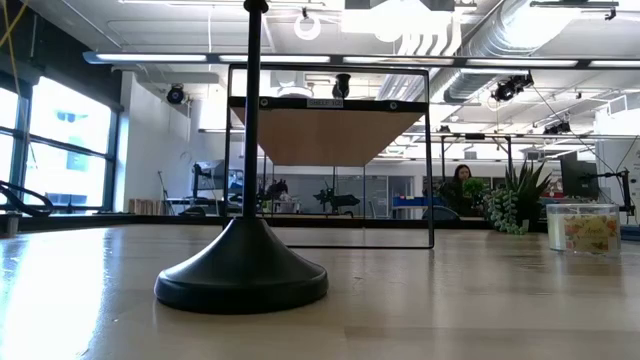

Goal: Pick & Place candle stick holders
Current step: Put the left candle holder on the shelf

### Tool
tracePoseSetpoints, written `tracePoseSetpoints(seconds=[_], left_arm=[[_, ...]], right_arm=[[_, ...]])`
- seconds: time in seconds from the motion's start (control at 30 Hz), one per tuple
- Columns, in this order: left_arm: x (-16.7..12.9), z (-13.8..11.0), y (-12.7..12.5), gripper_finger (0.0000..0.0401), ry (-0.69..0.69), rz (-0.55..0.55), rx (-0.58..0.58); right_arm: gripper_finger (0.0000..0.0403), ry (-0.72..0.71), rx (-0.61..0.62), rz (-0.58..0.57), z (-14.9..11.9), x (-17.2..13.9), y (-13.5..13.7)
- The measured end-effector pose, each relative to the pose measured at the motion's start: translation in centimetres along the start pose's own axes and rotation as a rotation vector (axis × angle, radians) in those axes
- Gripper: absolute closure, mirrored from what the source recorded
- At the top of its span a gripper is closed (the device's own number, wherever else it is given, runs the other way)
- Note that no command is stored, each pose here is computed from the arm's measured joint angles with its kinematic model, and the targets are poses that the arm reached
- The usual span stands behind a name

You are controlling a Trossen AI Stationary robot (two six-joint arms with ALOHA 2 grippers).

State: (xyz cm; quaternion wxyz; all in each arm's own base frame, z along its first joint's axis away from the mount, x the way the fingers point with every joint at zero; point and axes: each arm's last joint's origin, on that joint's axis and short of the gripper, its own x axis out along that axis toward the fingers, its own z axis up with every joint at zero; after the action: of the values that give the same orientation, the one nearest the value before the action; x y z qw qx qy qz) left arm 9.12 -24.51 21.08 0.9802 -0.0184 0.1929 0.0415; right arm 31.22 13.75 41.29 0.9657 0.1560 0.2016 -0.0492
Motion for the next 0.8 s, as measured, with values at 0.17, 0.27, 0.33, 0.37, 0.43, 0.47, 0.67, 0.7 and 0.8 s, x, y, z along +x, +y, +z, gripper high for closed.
tracePoseSetpoints(seconds=[0.17,0.27,0.33,0.37,0.43,0.47,0.67,0.7,0.8], left_arm=[[0.00,-0.02,-0.01,0.0192,0.006,-0.002,0.004],[0.00,-0.02,-0.01,0.0227,0.005,-0.002,0.015],[0.00,-0.01,0.00,0.0253,0.004,-0.002,0.026],[0.00,-0.01,-0.01,0.0267,0.004,-0.002,0.026],[0.01,-0.04,0.05,0.0296,0.003,0.002,0.036],[0.02,-0.04,0.03,0.0305,0.004,0.000,0.033],[0.02,-0.02,-0.03,0.0305,0.003,-0.003,0.024],[0.02,-0.01,-0.05,0.0305,0.003,-0.005,0.019],[-0.07,0.09,-0.06,0.0305,0.032,-0.023,-0.018]], right_arm=[[0.0403,0.000,0.000,0.000,0.00,0.00,0.00],[0.0403,0.000,0.000,0.000,0.00,0.00,0.00],[0.0403,0.000,0.000,0.000,0.00,0.00,0.00],[0.0403,0.000,0.000,0.000,0.00,0.00,0.00],[0.0403,0.000,0.000,0.000,0.00,0.00,0.00],[0.0403,0.000,0.000,0.000,0.00,0.00,0.00],[0.0403,-0.005,0.003,0.003,0.05,0.00,0.03],[0.0403,-0.007,0.004,0.004,0.07,0.00,0.04],[0.0403,-0.017,0.013,0.031,0.23,-0.02,0.22]])
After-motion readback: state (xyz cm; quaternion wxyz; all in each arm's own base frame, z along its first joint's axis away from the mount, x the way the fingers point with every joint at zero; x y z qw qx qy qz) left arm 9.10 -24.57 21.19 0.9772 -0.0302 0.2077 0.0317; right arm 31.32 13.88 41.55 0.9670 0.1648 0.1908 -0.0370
